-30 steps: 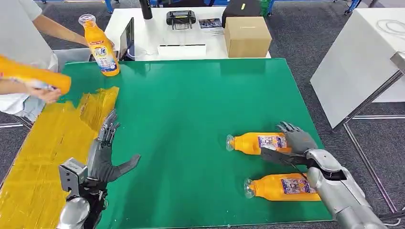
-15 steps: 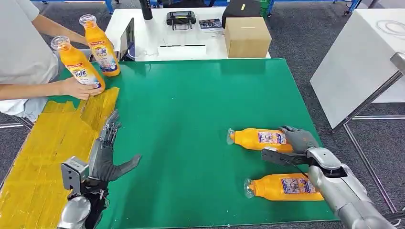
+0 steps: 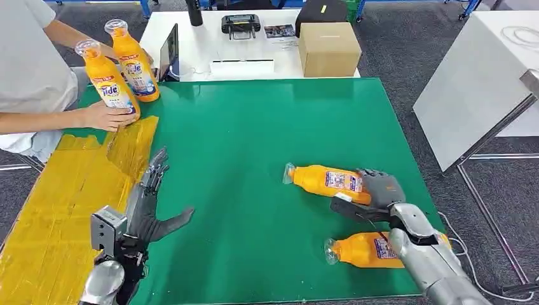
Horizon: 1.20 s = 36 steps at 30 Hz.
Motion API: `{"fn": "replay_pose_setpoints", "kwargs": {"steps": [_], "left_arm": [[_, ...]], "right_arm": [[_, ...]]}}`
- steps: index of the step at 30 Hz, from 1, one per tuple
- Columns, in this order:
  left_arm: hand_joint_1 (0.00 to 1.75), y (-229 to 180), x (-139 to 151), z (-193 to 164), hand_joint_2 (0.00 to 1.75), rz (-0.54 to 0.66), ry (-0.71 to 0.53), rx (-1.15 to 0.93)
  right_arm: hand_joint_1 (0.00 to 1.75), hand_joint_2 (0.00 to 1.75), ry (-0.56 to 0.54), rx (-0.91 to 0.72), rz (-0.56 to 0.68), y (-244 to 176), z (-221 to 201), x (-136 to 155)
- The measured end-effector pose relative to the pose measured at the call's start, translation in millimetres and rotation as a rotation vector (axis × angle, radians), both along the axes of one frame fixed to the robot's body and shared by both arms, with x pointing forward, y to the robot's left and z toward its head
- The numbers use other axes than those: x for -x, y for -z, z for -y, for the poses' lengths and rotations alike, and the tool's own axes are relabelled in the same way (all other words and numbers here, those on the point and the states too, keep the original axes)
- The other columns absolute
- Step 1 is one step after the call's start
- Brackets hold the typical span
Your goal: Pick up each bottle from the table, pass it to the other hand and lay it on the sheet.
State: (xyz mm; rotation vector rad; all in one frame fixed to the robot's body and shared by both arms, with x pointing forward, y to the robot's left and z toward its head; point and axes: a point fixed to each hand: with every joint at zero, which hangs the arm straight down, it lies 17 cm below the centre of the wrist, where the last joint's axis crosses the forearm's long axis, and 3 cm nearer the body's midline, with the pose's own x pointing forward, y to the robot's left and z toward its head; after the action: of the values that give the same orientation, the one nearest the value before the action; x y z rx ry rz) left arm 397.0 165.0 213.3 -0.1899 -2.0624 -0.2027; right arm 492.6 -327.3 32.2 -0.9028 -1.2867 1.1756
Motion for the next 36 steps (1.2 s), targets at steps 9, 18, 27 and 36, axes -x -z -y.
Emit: {"fn": "replay_pose_setpoints", "kwargs": {"steps": [9,18,27,36], "left_arm": [[0.00,-2,4,35,1.75,-0.002,0.076,-0.047],[0.00,-1,5,65,1.75,-0.011,0.151,-0.064],[0.00,-9,1,84,1.75,-0.020,0.220,-0.011],[0.00,-21,-6,93,1.75,-0.032,0.273,0.043]], "right_arm": [[1.73,1.75,-0.003,-0.444,0.330,-91,-64,16],[1.68,1.75,-0.054,-0.787,0.449,-142,-104,40],[1.66,1.75,-0.290,-1.320,0.151,-148,-212,65],[1.66,1.75,-0.459,-1.388,-0.139,-116,-327,106]]}}
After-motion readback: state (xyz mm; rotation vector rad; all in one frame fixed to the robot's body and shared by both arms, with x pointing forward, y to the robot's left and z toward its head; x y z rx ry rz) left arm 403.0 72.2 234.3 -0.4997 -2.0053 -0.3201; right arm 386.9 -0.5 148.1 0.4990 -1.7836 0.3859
